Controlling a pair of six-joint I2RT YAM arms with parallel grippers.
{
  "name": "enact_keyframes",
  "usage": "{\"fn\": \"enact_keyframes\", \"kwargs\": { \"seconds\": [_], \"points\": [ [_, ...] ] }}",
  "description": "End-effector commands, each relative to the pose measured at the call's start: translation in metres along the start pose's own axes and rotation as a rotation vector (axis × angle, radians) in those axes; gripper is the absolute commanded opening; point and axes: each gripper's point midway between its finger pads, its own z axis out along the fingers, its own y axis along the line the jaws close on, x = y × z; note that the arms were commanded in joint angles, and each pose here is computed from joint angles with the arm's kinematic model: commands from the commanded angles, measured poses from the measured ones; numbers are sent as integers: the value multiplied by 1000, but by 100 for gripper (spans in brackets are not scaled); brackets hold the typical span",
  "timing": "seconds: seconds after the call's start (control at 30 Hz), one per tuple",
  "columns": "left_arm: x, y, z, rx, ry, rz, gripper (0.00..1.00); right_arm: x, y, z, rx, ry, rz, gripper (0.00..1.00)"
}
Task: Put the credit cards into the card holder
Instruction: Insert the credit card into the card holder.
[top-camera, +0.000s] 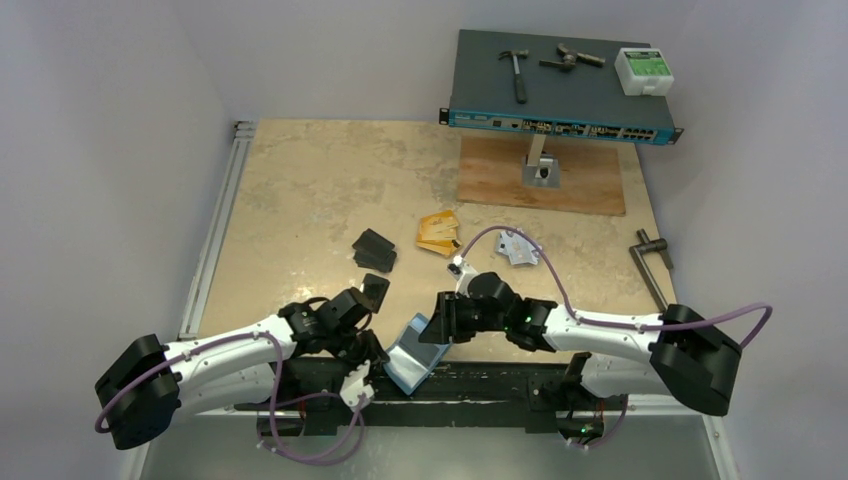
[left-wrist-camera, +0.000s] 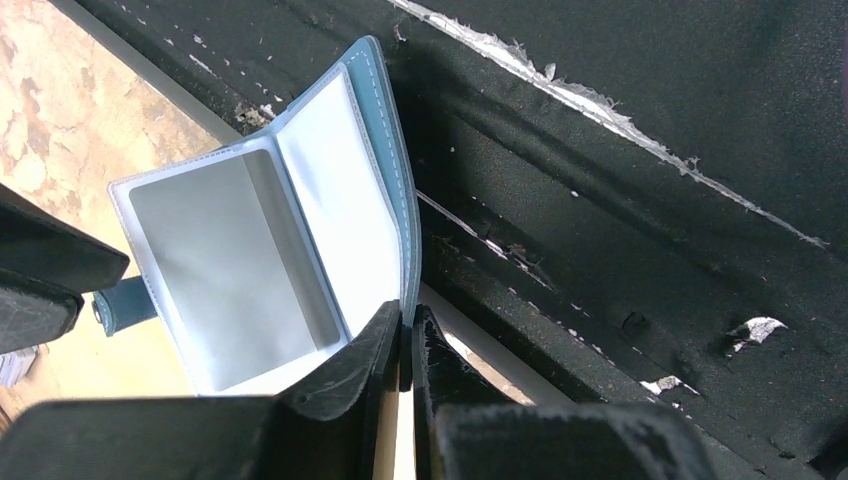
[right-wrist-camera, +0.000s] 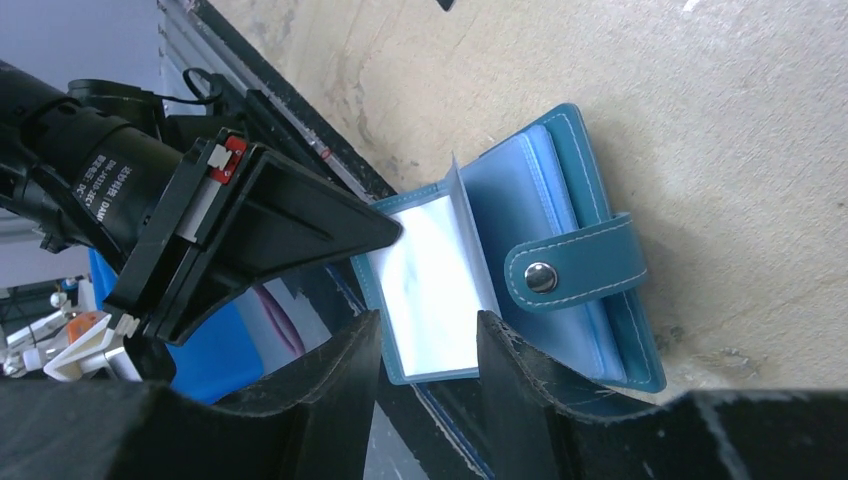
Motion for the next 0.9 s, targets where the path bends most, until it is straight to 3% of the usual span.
{"fn": "enact_keyframes", "kwargs": {
  "seconds": [0.0,0.37,0.67,0.87],
  "points": [
    [2,-7,3,13,4,14,6,-1,14,-4,-78,-6,-15,41],
    [3,-10,2,18,13,15,4,-21,2,-17,15,-122,-40,42],
    [6,-12,4,12,24,21,3,-1,-20,-3,36,-70,-4,39],
    [8,-11,5,7,33,25,2,5,-9,1,-35,-60,2,38]
  ]
}}
